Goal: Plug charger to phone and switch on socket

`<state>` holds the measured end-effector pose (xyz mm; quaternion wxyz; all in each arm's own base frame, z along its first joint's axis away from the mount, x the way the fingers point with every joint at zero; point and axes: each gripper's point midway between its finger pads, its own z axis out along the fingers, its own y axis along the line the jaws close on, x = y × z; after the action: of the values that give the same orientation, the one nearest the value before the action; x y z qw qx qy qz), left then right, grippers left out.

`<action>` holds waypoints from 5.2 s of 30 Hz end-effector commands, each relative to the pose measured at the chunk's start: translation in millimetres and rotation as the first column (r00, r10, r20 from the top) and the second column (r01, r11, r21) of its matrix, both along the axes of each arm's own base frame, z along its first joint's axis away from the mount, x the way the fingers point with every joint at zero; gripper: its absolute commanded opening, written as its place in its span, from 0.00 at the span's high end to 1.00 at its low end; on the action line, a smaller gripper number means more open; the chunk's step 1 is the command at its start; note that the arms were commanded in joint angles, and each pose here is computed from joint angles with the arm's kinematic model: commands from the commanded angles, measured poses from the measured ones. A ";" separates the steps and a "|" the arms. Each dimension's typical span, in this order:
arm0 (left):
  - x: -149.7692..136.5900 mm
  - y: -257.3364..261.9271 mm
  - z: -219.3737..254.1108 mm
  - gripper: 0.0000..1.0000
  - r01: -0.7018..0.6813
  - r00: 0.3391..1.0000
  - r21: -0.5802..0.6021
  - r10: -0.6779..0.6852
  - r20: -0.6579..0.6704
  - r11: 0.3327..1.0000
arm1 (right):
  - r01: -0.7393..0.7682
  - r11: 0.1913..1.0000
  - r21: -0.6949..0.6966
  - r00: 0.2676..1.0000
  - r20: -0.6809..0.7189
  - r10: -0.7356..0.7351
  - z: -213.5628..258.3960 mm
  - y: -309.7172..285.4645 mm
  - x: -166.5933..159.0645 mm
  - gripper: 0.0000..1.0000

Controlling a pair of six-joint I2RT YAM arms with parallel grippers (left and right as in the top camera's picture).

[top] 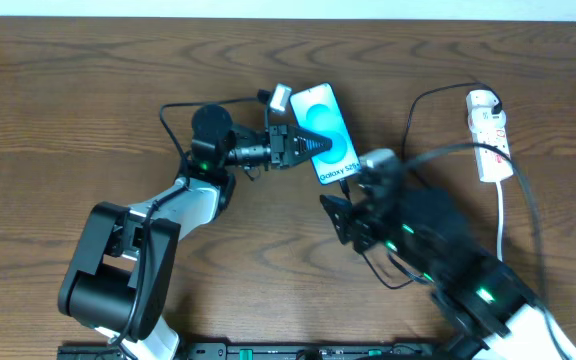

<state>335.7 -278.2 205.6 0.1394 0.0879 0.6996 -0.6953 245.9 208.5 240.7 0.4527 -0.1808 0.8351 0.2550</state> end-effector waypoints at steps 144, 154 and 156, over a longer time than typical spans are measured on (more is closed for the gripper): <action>40.5 -25.9 -223.7 0.34 0.237 0.963 0.789 -0.029 -0.268 0.567 | 0.332 0.943 -0.033 0.932 -0.145 -0.333 -28.6 -34.4 27.1 0.01; 53.0 -2.2 -239.6 0.20 0.162 0.980 0.886 0.032 -0.195 0.434 | 0.328 0.943 -0.058 0.929 -0.163 -0.333 -38.2 -31.9 29.0 0.01; 55.6 5.3 -243.2 0.10 0.145 0.983 0.908 0.047 -0.177 0.393 | 0.328 0.943 -0.058 0.929 -0.163 -0.333 -38.4 -31.9 29.0 0.01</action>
<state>384.7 -320.9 23.4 -0.0172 0.1320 0.9299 -0.3428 272.9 177.4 198.1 0.4108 -0.0301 0.8946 0.1733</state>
